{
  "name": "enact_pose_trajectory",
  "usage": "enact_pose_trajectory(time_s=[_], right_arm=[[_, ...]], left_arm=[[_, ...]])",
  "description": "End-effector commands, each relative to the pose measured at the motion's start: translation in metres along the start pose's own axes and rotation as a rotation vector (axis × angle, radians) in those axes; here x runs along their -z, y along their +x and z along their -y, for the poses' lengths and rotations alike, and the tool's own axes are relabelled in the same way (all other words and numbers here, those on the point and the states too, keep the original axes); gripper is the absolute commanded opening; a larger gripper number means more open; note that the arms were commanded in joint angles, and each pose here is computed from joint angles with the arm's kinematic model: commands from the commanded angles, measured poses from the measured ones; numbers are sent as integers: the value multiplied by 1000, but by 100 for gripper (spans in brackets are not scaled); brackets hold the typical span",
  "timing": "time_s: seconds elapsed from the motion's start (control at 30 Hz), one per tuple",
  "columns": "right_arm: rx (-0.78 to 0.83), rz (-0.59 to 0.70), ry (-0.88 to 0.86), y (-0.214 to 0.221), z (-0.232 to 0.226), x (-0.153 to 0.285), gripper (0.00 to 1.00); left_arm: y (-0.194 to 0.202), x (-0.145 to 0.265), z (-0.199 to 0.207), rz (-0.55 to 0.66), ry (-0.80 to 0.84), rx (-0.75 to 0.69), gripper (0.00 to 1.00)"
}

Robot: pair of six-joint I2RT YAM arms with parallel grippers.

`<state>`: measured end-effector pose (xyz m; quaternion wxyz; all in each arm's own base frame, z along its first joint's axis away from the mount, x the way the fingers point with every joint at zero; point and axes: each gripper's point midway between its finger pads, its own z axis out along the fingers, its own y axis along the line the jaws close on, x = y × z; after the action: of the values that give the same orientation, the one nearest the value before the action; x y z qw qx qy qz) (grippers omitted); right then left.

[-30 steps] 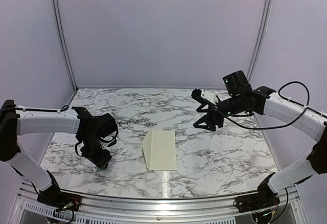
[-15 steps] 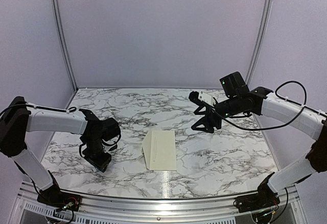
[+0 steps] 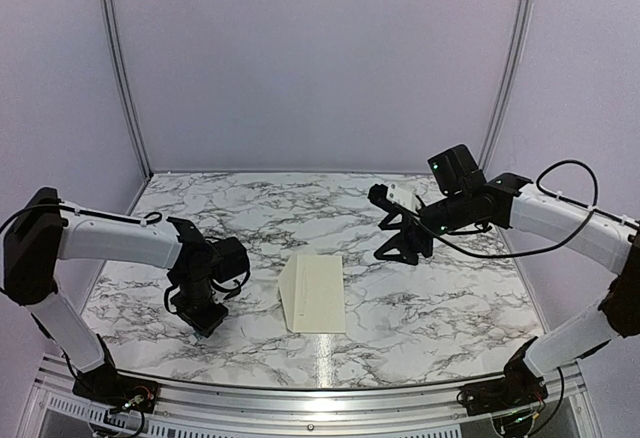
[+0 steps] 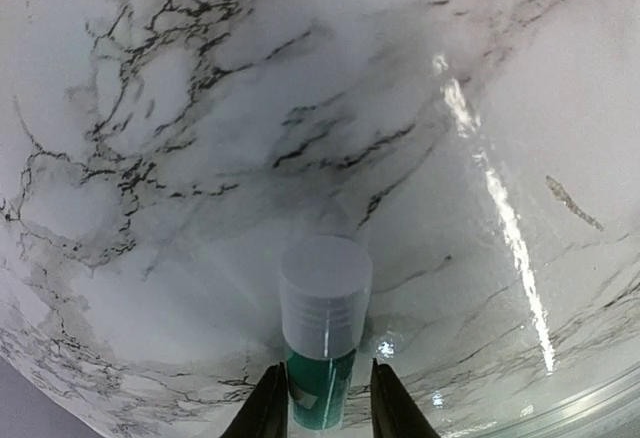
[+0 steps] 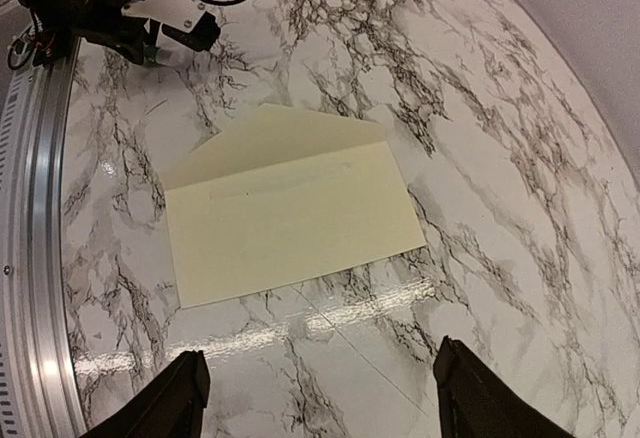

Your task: Place the letter into the envelope and seal it

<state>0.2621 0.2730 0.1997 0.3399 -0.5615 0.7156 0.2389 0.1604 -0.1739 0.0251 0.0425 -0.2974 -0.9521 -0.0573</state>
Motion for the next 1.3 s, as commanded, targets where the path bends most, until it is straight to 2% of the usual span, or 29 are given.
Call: enact_pose_trajectory(time_s=[0.0,0.2,0.33,0.43,0.63,0.83,0.93,1.03,1.17,1.27], right_arm=[[7,15,-2,-5,-5,5,74],[13,23,9,-5,-7,9,74],[19,30,18,-5,-9,14,73],[18,44,26,-8,-10,19,73],[-10,93,26,-29,-5,38,73],[-58,179,26,-66,8,60,70],[-95,209,-51,-79,4,60,67],[-100,223,-136,-87,-3,55,63],[-107,232,-210,-99,-3,51,59],[-135,233,-264,-106,-4,43,58]], left_arm=[[0,-2,4,-10,-40,1,28],[4,-7,9,-22,-78,10,23],[6,-6,10,-6,-91,30,15],[0,9,11,55,-90,41,11],[-44,97,23,337,20,66,0],[-96,190,44,685,148,-10,0],[-117,224,63,868,254,-82,0],[-128,251,92,1040,411,-188,0],[-135,255,118,1138,521,-309,0],[-141,254,132,1161,579,-360,0]])
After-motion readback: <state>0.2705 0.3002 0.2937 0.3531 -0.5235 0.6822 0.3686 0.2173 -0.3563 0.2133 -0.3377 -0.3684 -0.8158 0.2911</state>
